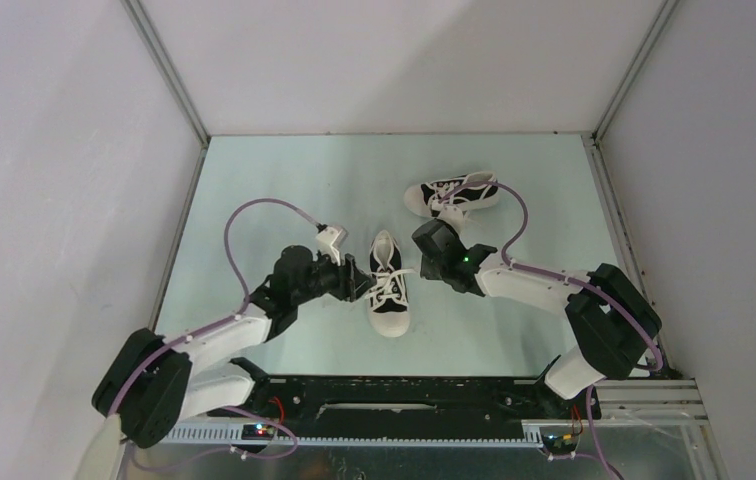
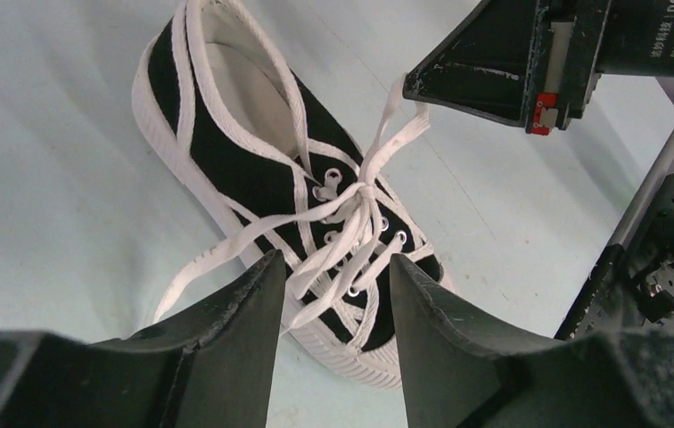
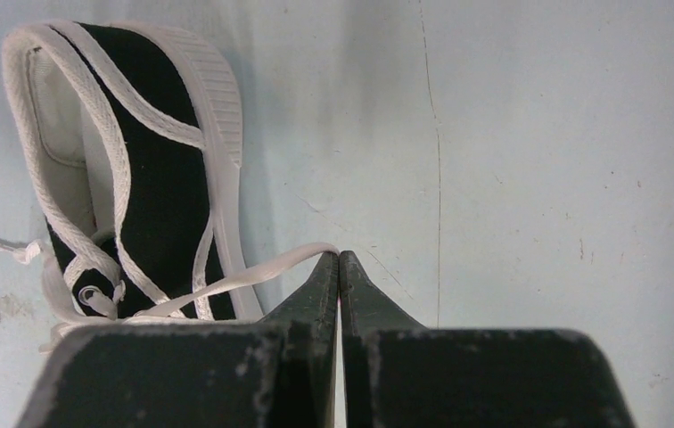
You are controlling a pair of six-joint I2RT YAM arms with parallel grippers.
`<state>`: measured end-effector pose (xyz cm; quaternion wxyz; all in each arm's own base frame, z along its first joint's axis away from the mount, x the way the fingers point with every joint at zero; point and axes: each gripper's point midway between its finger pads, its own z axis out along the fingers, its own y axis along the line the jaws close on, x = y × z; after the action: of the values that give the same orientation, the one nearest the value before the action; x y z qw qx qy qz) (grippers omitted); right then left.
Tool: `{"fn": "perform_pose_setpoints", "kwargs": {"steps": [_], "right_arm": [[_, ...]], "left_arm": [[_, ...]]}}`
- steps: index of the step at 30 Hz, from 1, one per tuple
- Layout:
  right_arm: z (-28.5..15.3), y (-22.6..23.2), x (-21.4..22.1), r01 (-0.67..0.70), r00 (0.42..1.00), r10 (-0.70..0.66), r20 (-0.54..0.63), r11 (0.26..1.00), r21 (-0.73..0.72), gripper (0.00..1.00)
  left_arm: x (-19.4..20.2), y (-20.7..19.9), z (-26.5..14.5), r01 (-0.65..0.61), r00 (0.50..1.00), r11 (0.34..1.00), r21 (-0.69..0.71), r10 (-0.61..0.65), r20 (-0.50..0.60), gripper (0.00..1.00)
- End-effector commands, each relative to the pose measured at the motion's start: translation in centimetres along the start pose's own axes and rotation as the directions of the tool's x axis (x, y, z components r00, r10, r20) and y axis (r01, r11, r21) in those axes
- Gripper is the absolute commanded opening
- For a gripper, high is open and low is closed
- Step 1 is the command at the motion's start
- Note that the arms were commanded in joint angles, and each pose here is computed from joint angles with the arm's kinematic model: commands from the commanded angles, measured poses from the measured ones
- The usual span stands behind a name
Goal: Tie the shoes
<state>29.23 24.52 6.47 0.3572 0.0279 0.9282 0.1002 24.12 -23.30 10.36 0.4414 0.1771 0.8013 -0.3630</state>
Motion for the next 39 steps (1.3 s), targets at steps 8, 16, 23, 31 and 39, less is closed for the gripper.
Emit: {"fn": "perform_pose_setpoints", "kwargs": {"steps": [8,16,23,31,39], "right_arm": [[-1.1,1.9,-3.1,-0.002,0.996,0.006,0.085,0.999,-0.049,0.0],[-1.1,1.9,-2.8,-0.002,0.997,0.006,0.072,0.999,-0.05,0.0],[-0.9,1.8,-2.6,-0.009,0.998,0.012,0.068,0.999,-0.045,0.0],[0.0,-2.1,-1.0,-0.12,0.993,0.119,0.015,0.984,0.134,0.0],[0.6,-1.9,0.2,-0.112,0.993,0.114,-0.009,0.982,0.149,0.0]], "left_arm": [[0.5,-0.3,2.3,-0.014,0.996,0.999,0.048,0.018,-0.088,0.54],[1.3,1.7,2.9,-0.013,0.989,0.998,-0.054,0.004,-0.15,0.41],[1.6,2.7,2.6,-0.007,0.986,0.993,-0.121,-0.014,-0.165,0.01],[2.1,4.8,1.0,0.064,0.987,0.957,-0.283,-0.103,-0.124,0.0],[4.2,7.3,0.8,0.121,0.972,0.898,-0.423,-0.195,-0.134,0.0]]}}
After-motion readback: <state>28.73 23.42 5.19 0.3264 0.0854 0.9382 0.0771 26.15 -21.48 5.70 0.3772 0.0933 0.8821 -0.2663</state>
